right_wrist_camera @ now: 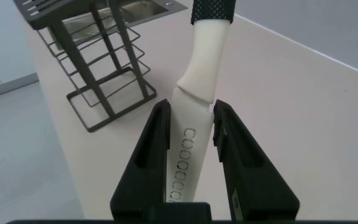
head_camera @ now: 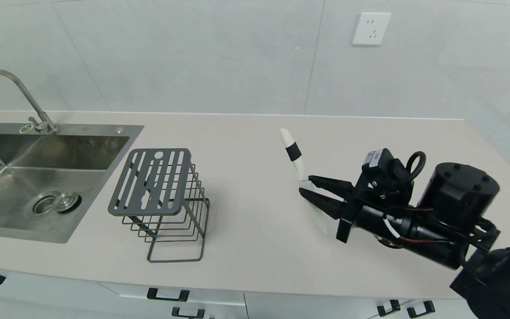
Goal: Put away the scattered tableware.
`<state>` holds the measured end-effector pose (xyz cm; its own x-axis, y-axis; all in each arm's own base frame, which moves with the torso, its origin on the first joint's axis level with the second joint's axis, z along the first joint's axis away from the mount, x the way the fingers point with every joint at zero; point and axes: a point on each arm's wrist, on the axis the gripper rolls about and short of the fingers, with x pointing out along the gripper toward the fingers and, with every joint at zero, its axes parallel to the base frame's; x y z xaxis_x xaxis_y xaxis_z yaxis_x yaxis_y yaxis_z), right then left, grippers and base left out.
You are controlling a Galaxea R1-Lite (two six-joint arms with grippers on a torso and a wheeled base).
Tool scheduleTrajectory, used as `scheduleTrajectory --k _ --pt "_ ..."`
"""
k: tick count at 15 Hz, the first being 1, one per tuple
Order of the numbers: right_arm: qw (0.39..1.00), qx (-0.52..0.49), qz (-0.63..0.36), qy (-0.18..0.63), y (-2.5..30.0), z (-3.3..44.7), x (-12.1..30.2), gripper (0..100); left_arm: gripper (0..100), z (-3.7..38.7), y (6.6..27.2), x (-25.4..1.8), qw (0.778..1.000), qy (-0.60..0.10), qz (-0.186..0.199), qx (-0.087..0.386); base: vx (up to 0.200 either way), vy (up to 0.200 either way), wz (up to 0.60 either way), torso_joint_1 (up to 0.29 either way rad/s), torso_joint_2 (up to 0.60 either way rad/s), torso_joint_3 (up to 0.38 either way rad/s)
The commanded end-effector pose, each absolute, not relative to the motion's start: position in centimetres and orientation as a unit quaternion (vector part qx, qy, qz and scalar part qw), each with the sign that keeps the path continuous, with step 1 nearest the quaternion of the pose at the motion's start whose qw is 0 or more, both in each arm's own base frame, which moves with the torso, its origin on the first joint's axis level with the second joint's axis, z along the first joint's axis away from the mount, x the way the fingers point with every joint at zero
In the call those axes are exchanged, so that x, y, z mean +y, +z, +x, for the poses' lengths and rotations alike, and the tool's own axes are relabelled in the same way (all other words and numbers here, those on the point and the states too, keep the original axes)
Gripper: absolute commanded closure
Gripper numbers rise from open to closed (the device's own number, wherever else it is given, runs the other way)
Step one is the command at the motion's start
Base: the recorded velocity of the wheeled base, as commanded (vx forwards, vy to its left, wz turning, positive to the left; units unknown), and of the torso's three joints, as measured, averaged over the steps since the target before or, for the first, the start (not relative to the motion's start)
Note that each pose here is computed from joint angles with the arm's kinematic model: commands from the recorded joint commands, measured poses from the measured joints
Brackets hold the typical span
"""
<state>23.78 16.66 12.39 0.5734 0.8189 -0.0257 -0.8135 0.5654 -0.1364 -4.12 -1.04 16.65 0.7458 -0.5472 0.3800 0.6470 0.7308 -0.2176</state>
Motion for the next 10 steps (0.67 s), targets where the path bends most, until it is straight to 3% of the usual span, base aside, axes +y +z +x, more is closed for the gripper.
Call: scheduleTrajectory --k 1,2,5,7,10 --pt "0.882 -0.041 -0.064 0.464 13.8 22.3 16.1 100 0 -2.0 19.6 -1.1 0.9 -0.381 -0.193 -0.087 0.0 0.0 0.0 0.0 0.0 0.0" --pt "0.883 -0.041 -0.064 0.463 13.9 21.9 15.8 100 0 -1.3 20.1 -1.2 0.886 -0.419 -0.183 -0.072 0.0 0.0 0.0 0.0 0.0 0.0" --pt "0.882 -0.024 -0.066 0.465 13.6 19.3 14.3 100 0 2.4 20.3 -2.4 0.839 -0.538 -0.08 -0.032 0.0 0.0 0.0 0.0 0.0 0.0" --pt "0.882 -0.016 -0.067 0.466 13.4 18.4 13.7 100 0 5.9 19.9 -3.3 0.841 -0.541 -0.032 0.0 0.0 0.0 0.0 0.0 0.0 0.0" --pt "0.882 -0.019 -0.068 0.466 13.5 18.3 13.6 100 0 8.3 20.7 -4.4 0.829 -0.559 -0.014 0.013 0.0 0.0 0.0 0.0 0.0 0.0"
